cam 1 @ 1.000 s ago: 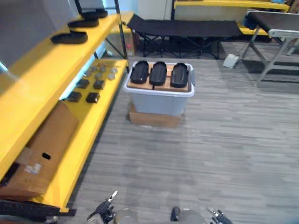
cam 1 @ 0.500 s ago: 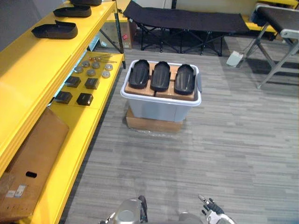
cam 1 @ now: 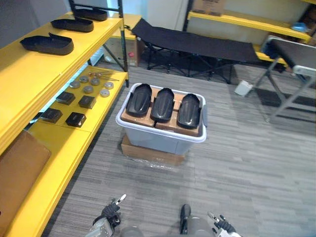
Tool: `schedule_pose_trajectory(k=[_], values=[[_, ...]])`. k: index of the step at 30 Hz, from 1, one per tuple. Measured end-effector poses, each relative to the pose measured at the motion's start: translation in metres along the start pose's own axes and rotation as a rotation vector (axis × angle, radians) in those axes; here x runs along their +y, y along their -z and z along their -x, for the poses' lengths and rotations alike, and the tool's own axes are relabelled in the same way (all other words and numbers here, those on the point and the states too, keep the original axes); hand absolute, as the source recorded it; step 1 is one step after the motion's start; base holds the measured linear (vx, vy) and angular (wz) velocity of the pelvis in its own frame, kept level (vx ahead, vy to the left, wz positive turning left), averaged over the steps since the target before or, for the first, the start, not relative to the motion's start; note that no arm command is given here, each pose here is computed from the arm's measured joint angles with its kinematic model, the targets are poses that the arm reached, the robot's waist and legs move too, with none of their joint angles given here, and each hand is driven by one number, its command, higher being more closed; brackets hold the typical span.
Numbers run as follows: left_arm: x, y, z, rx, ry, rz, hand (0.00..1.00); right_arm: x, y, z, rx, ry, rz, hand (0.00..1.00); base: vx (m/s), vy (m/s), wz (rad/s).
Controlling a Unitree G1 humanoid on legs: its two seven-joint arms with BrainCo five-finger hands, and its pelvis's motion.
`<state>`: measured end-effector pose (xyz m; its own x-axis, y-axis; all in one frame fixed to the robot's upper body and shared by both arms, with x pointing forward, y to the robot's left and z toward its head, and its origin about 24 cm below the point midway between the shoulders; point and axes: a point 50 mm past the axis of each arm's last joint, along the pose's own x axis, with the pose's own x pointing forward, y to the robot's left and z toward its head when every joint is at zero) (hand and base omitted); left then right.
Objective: Walk over and take plastic housings, then place them on the shelf
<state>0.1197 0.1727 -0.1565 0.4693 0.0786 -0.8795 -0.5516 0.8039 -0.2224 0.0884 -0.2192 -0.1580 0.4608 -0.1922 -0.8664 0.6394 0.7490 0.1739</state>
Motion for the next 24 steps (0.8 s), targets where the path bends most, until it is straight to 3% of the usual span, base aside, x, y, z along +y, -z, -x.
schedule_pose_trajectory(k=[6,12,14,17,19,22,24], values=[[0.014,0.018,0.005,0.013,-0.085,0.065,0.00,-0.001,-0.007,0.000,-0.058,-0.001,-0.052,0.00,0.28,-0.250,0.02],[0.034,0.019,0.008,0.020,-0.143,0.063,0.00,-0.014,-0.009,0.004,-0.143,0.045,-0.073,0.00,0.15,0.142,0.20],[0.050,0.013,0.010,0.018,-0.180,-0.042,0.00,-0.001,-0.010,0.003,-0.176,0.004,-0.007,0.00,0.15,0.280,-0.12],[0.058,0.001,0.010,-0.004,-0.189,-0.151,0.00,0.031,-0.021,0.004,-0.284,-0.142,0.197,0.00,0.18,0.217,-0.05],[0.053,-0.011,0.009,-0.044,-0.168,-0.194,0.00,0.072,-0.046,0.016,-0.479,-0.314,0.362,0.00,0.16,0.139,0.10],[0.039,-0.027,0.006,-0.115,-0.127,-0.218,0.00,0.141,-0.092,0.060,-0.827,-0.590,0.446,0.00,0.12,0.070,-0.05],[0.035,-0.028,0.006,-0.131,-0.115,-0.241,0.00,0.167,-0.117,0.089,-1.015,-0.685,0.438,0.00,0.12,0.006,-0.10]])
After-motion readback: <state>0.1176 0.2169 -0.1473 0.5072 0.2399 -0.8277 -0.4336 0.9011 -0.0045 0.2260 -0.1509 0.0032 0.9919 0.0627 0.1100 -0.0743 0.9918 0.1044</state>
